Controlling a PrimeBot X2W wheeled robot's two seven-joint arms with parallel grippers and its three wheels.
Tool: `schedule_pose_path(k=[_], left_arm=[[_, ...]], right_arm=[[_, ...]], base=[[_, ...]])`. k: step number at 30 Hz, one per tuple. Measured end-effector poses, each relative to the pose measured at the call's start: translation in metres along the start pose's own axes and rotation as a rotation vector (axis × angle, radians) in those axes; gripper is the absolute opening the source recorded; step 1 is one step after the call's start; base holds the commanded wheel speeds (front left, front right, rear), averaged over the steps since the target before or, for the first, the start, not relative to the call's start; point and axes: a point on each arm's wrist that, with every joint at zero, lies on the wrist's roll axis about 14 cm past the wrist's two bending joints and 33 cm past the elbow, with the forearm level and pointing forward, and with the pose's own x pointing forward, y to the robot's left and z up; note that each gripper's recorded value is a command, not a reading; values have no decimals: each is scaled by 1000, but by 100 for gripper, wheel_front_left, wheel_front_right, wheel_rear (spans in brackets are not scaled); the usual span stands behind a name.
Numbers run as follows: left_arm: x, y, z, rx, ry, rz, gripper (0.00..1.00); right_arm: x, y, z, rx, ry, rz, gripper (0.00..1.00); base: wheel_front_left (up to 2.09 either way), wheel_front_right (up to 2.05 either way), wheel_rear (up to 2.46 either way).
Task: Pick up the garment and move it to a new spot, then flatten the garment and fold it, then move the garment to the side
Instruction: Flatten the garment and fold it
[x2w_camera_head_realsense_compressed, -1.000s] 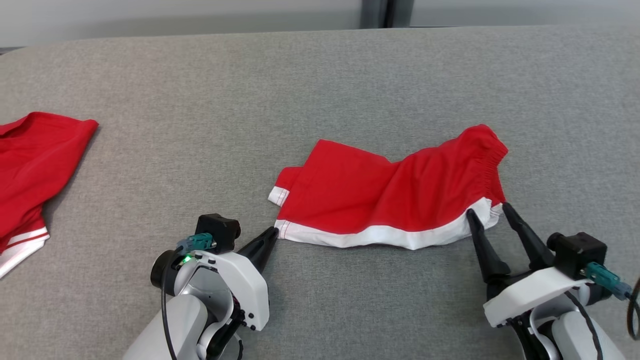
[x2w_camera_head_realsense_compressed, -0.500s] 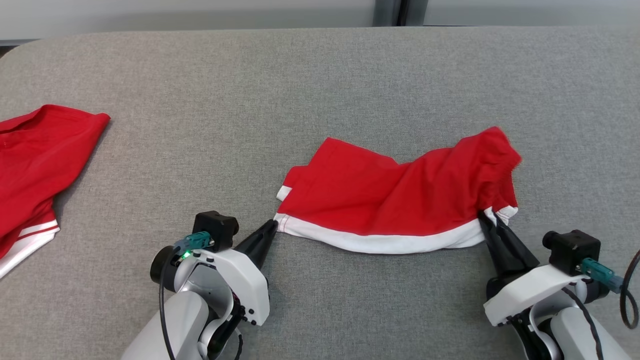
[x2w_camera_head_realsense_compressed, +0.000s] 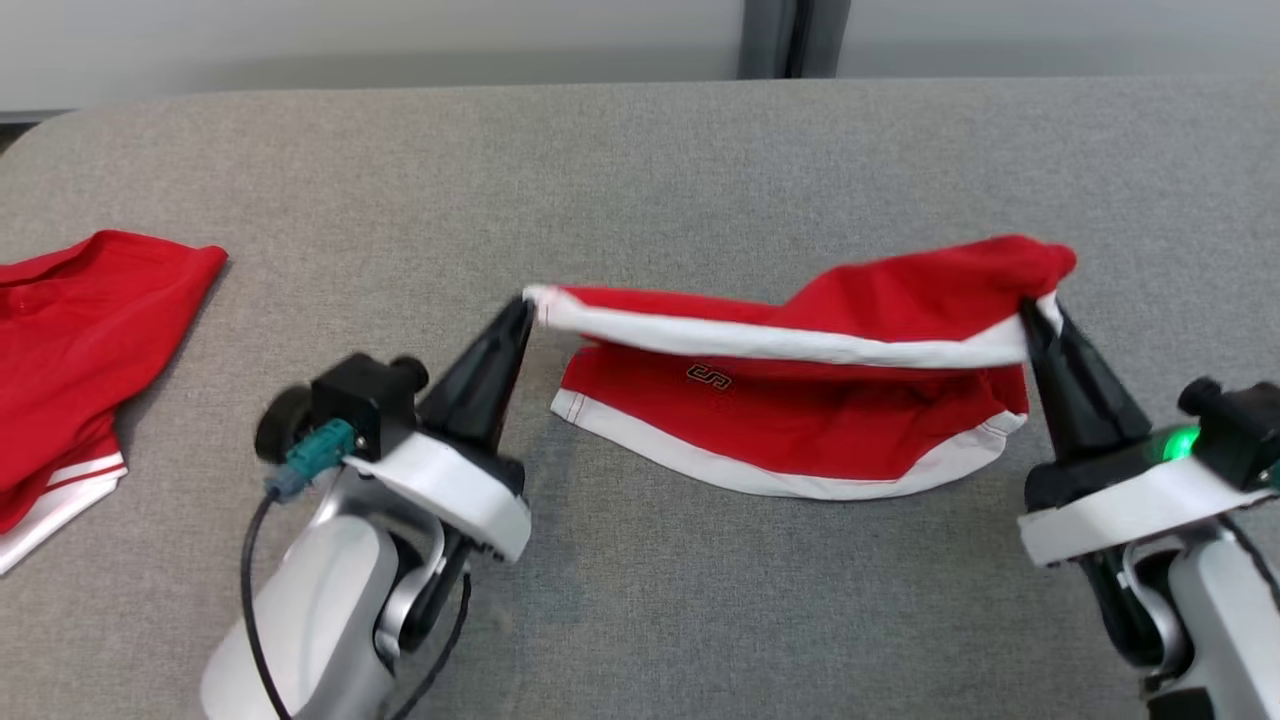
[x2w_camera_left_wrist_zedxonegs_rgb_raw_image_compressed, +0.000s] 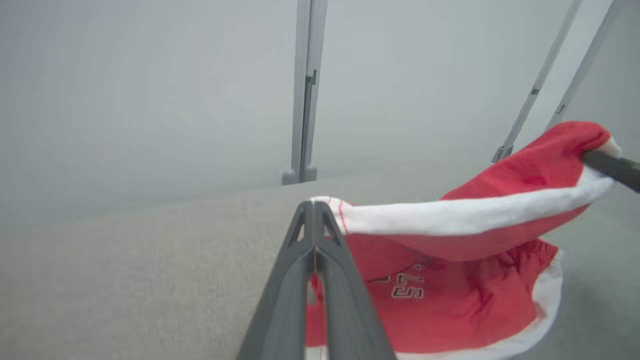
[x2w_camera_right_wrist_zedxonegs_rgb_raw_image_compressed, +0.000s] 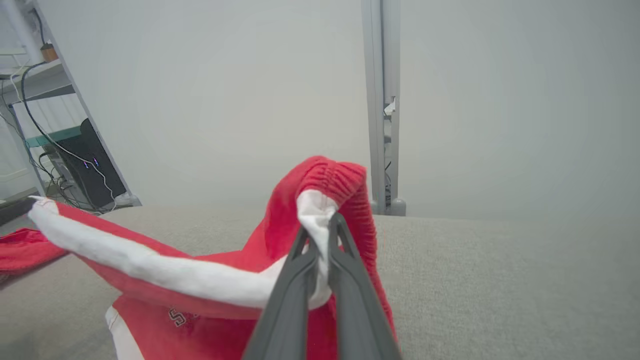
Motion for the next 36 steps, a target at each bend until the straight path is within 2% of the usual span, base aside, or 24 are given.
schedule_pose_path(k=[7, 11, 15, 26, 31, 36], left_arm=[[-3, -23, 123, 97, -387, -53, 0], [-21, -39, 185, 154, -588, -79, 0], [-50, -53, 233, 194, -762, -91, 0], [-42, -46, 226, 160, -739, -99, 0], [-13, -42, 226, 159, -717, -148, 0], [33, -33, 235, 173, -706, -188, 0]], right_arm=[[15, 11, 79, -52, -185, 45, 0], [15, 21, 124, -85, -286, 69, 0], [7, 27, 154, -96, -338, 67, 0], [13, 16, 139, -67, -275, 25, 0], [38, 4, 138, -63, -262, 15, 0], [81, -3, 137, -58, -255, 28, 0]], base=[[0, 0, 0], [0, 0, 0], [0, 0, 0], [0, 0, 0], [0, 0, 0], [0, 0, 0]])
